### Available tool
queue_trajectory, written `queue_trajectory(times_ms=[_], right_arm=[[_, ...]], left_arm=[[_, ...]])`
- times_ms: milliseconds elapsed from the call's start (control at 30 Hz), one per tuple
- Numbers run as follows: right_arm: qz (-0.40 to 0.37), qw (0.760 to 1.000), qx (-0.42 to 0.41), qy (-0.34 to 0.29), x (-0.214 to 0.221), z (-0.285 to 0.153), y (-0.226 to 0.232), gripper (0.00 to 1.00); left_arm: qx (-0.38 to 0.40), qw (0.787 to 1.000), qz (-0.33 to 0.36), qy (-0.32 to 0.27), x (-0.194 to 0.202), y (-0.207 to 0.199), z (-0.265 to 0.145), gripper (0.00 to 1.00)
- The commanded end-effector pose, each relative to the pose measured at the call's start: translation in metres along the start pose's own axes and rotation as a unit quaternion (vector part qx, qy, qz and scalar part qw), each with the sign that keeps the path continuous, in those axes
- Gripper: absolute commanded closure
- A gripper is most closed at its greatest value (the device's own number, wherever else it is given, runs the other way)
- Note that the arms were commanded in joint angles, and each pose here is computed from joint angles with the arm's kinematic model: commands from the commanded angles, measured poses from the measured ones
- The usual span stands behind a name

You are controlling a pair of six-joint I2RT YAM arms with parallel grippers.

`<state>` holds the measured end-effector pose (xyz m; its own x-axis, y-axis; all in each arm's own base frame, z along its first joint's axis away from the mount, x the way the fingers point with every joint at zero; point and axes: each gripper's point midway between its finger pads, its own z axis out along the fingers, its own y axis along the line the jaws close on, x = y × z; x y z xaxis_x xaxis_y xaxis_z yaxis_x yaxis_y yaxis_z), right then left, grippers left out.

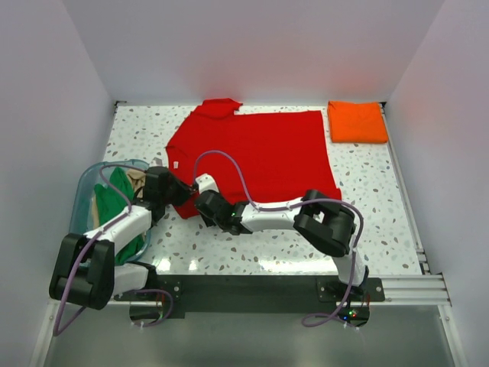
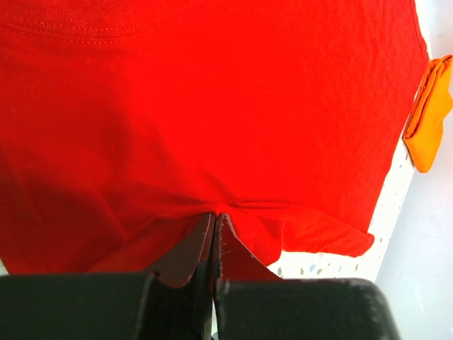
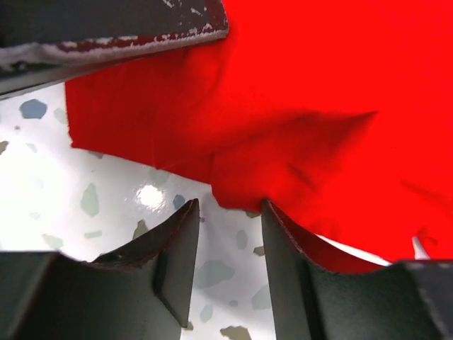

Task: Fold and stack the t-shirts
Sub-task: Flatten the tshirt out

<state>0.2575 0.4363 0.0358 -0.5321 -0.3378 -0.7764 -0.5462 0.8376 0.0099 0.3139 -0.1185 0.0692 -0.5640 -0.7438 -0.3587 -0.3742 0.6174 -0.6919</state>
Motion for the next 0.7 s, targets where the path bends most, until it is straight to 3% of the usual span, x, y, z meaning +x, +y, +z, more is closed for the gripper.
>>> queue_trajectory(times_ms=[0,367,500,567,667], right_arm=[[-0.003,0.999,0.019,-0.045,-0.029,0.003,0.002,0.57],[-0.01,0.999,0.026,-0.034,-0.024,0.009,0.003,0.78],[-0.016,0.999,0.034,-0.019,-0.016,0.008,-0.003,0.9],[-0.011,0.999,0.032,-0.024,-0.02,0.002,-0.003,0.91],[-0.005,0.999,0.03,-0.031,-0.026,-0.006,-0.005,0.82]], left_arm=[[0.041,0.999,0.016,-0.023,-0.019,-0.026,0.0,1.0],[0.047,0.999,0.017,-0.012,-0.013,-0.025,0.0,1.0],[0.05,0.999,0.018,-0.009,-0.011,-0.024,-0.002,1.0],[0.053,0.998,0.018,-0.011,-0.012,-0.025,-0.003,1.0],[0.056,0.998,0.018,-0.011,-0.011,-0.026,-0.006,1.0]])
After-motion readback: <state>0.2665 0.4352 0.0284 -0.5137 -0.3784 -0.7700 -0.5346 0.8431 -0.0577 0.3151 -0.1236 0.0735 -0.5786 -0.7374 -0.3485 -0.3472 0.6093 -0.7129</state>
